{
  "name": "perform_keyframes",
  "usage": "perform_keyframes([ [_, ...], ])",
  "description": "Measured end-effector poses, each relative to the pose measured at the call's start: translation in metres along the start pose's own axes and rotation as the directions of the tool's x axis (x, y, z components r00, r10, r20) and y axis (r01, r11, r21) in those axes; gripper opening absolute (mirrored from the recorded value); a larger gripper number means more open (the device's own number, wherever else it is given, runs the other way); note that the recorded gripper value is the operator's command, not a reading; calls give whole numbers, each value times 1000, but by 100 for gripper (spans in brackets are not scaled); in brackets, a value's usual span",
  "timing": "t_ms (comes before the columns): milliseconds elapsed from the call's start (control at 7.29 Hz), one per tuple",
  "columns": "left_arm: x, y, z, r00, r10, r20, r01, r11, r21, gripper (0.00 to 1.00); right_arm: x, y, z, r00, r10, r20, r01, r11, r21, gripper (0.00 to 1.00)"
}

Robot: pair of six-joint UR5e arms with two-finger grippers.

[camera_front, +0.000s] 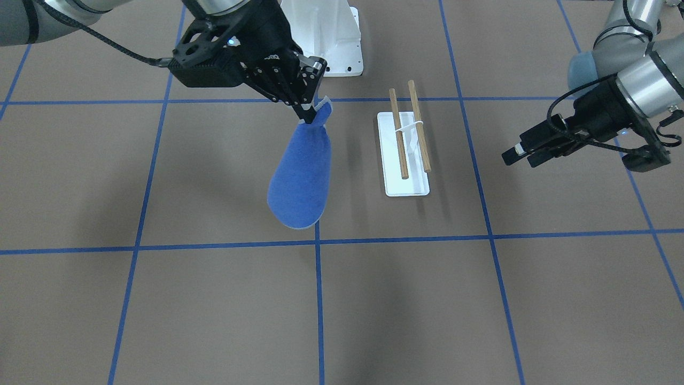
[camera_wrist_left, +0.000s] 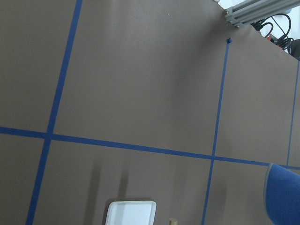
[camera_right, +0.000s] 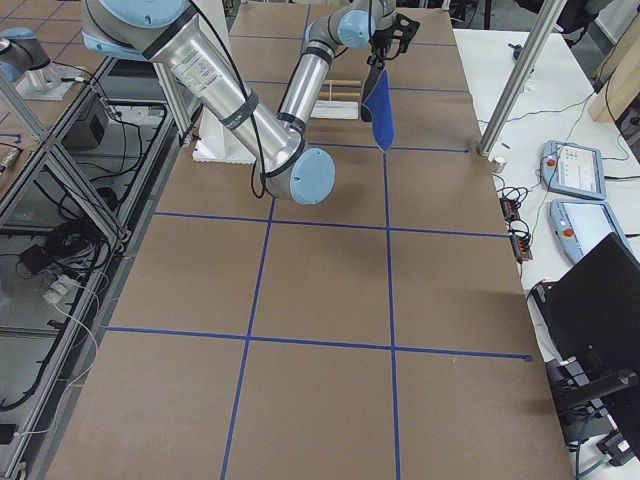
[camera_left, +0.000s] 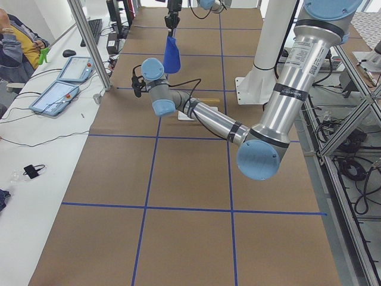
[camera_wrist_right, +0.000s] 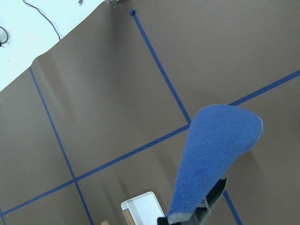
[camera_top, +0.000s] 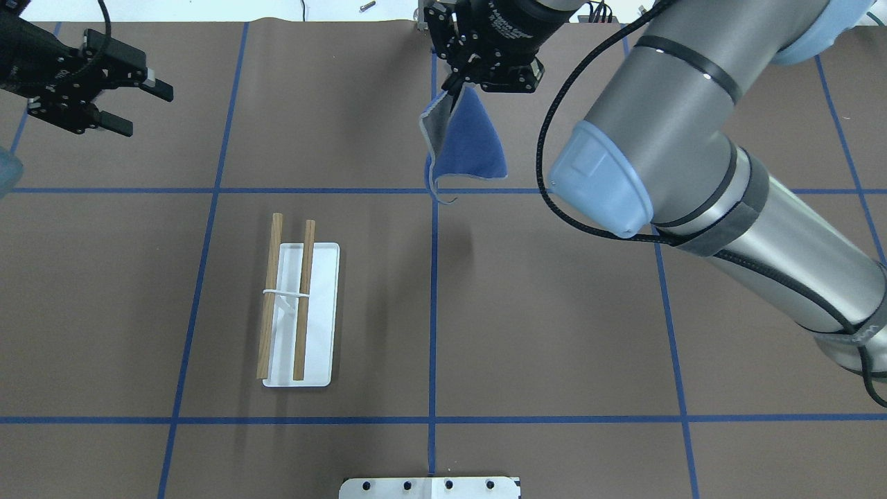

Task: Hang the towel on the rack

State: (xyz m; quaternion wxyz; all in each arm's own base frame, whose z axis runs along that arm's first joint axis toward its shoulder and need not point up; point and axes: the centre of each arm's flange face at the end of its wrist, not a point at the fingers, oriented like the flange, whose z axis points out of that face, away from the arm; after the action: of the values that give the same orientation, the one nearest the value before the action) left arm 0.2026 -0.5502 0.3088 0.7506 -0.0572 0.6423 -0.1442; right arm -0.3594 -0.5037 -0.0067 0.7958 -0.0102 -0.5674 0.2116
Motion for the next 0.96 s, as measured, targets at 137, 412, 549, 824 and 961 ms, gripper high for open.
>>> perform_keyframes([
  [137, 15, 11, 9, 995, -97, -27, 96, 995, -26, 98, -12, 7, 3, 999, -25, 48, 24, 1000, 7, 0],
  [412, 32, 31, 28, 967, -249, -58, 245, 967, -71, 98, -25, 20, 6, 990, -68, 121, 67, 998, 16, 0],
  [549, 38, 37, 37, 945, -321, -67, 317, 946, -71, 98, -31, 26, 8, 982, -96, 165, 93, 995, 26, 0],
  [824, 57, 49, 53, 901, -427, -82, 421, 904, -81, 98, -39, 37, 9, 962, -131, 240, 125, 991, 42, 0],
  [961, 65, 54, 62, 886, -454, -95, 447, 891, -81, 98, -41, 40, 8, 954, -142, 265, 135, 990, 44, 0],
])
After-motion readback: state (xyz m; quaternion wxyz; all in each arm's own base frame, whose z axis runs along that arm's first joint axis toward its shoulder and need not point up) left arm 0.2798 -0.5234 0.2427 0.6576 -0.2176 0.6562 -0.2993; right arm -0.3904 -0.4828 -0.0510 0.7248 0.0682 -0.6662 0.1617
